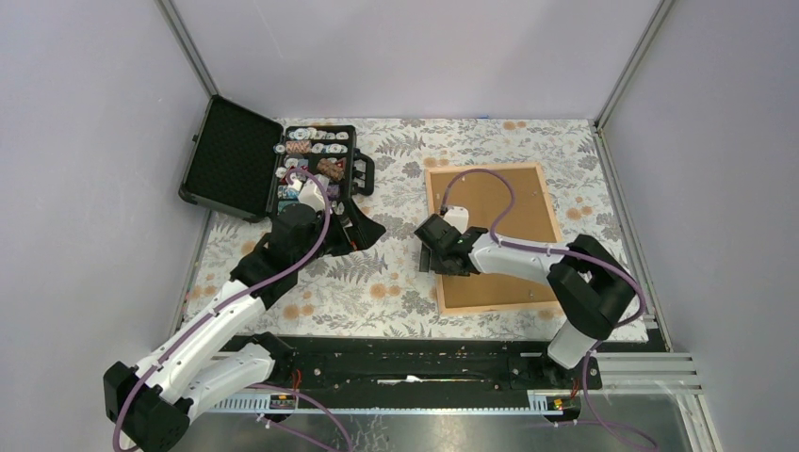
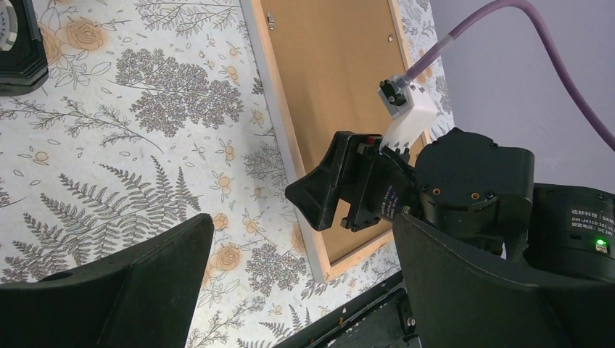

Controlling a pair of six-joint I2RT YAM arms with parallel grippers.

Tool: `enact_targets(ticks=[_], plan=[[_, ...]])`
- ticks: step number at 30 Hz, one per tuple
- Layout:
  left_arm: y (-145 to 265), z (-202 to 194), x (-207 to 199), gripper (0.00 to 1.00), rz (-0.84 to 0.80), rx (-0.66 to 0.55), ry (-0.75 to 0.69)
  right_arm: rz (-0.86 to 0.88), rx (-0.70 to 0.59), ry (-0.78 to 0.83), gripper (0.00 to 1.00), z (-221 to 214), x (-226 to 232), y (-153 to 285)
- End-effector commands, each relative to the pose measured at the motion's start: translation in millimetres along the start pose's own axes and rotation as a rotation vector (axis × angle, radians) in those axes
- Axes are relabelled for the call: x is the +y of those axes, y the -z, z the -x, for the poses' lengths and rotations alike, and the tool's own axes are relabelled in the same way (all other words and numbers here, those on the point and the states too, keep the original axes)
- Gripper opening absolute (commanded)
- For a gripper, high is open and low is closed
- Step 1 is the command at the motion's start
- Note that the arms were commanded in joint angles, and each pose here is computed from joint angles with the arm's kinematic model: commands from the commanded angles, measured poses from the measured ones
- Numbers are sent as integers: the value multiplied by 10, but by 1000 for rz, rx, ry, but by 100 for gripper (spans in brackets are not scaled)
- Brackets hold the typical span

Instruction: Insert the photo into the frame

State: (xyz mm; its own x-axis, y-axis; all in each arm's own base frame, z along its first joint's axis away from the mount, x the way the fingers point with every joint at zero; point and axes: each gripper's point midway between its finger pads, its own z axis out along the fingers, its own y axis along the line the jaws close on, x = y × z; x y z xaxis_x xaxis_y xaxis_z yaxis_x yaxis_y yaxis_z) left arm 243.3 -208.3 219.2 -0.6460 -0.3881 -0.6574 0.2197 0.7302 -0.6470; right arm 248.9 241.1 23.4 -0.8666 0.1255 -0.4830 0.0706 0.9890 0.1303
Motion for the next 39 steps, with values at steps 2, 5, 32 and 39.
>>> enact_targets(ticks=[2,5,32,39], plan=[[65,193,-100,99,-23,-66,-19,-71,4,70,72,-139,-46,-191],[70,189,-104,99,-25,-63,-21,-75,21,99,64,-214,-45,-231],[-39,537,-398,99,-49,-80,-107,115,-53,255,71,45,149,370],[-49,678,-521,99,-67,-101,-135,67,-19,258,73,-43,132,160]])
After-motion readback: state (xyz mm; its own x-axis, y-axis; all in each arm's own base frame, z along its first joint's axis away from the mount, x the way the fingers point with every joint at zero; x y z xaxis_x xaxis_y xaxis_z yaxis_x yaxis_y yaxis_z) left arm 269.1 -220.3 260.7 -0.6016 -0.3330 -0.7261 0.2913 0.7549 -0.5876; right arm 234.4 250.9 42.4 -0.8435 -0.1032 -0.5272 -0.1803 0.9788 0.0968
